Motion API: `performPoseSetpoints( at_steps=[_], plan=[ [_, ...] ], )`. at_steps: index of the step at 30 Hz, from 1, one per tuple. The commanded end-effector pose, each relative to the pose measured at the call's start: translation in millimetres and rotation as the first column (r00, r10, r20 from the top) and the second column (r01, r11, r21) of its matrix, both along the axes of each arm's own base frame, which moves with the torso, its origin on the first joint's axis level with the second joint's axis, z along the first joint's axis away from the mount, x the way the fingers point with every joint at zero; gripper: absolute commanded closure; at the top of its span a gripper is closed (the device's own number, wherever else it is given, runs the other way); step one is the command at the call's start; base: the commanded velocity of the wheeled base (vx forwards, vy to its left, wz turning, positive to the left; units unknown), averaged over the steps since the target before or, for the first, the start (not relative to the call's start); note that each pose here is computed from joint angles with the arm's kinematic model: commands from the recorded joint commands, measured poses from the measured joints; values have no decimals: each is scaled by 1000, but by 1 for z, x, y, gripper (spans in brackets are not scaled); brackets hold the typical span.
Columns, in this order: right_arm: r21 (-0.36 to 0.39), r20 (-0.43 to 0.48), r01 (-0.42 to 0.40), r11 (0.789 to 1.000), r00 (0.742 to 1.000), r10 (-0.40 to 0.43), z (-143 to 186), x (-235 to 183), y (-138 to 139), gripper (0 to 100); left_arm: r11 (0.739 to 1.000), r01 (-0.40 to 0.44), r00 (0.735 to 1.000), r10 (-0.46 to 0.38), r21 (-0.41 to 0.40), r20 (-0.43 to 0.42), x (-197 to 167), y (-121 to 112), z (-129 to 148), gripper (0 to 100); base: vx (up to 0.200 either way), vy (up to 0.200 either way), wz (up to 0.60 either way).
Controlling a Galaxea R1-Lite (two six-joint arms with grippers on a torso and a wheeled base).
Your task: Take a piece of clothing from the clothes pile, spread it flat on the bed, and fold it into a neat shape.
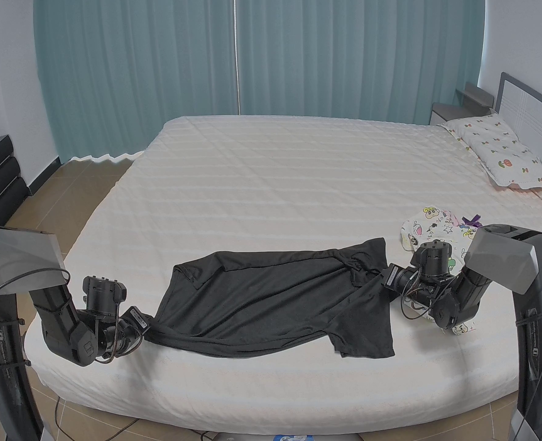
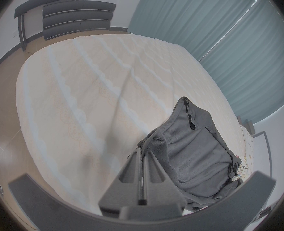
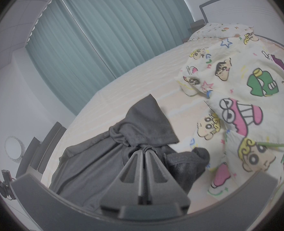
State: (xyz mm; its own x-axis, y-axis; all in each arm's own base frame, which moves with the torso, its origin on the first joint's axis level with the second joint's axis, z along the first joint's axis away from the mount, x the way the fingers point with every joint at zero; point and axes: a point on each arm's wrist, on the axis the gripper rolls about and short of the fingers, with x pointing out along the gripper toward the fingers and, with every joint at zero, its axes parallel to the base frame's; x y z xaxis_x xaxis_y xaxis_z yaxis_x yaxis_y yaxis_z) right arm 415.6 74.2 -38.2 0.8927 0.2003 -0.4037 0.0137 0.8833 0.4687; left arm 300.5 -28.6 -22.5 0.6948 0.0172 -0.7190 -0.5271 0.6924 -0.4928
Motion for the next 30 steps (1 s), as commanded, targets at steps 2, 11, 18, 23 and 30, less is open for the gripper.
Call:
performPoseSetpoints(
  at_steps=[2, 11, 18, 23, 30],
  plan=[
    [7, -19, -10, 1000, 1000, 10, 3, -18, -9, 0, 1000, -10, 1000, 10, -11, -2, 1, 0, -2, 100, 0, 0, 0],
    [30, -88, 27, 999, 996, -24, 19, -51, -43, 0, 1000, -9, 1000, 9, -11, -7, 0, 0, -2, 100, 0, 0, 0],
    [56, -200, -73, 996, 976, 83, 12, -90, -27, 0, 1000, -3, 1000, 3, -18, -9, 0, 0, -2, 100, 0, 0, 0],
    [50, -270, -123, 991, 954, 132, 1, -108, -12, 0, 1000, 7, 1000, -8, -29, -7, -1, 0, -1, 100, 0, 0, 0],
    [21, -319, -145, 989, 937, 144, -15, -112, 3, 0, 1000, 7, 1000, -8, -29, -7, -1, 0, -1, 100, 0, 0, 0]
  ],
)
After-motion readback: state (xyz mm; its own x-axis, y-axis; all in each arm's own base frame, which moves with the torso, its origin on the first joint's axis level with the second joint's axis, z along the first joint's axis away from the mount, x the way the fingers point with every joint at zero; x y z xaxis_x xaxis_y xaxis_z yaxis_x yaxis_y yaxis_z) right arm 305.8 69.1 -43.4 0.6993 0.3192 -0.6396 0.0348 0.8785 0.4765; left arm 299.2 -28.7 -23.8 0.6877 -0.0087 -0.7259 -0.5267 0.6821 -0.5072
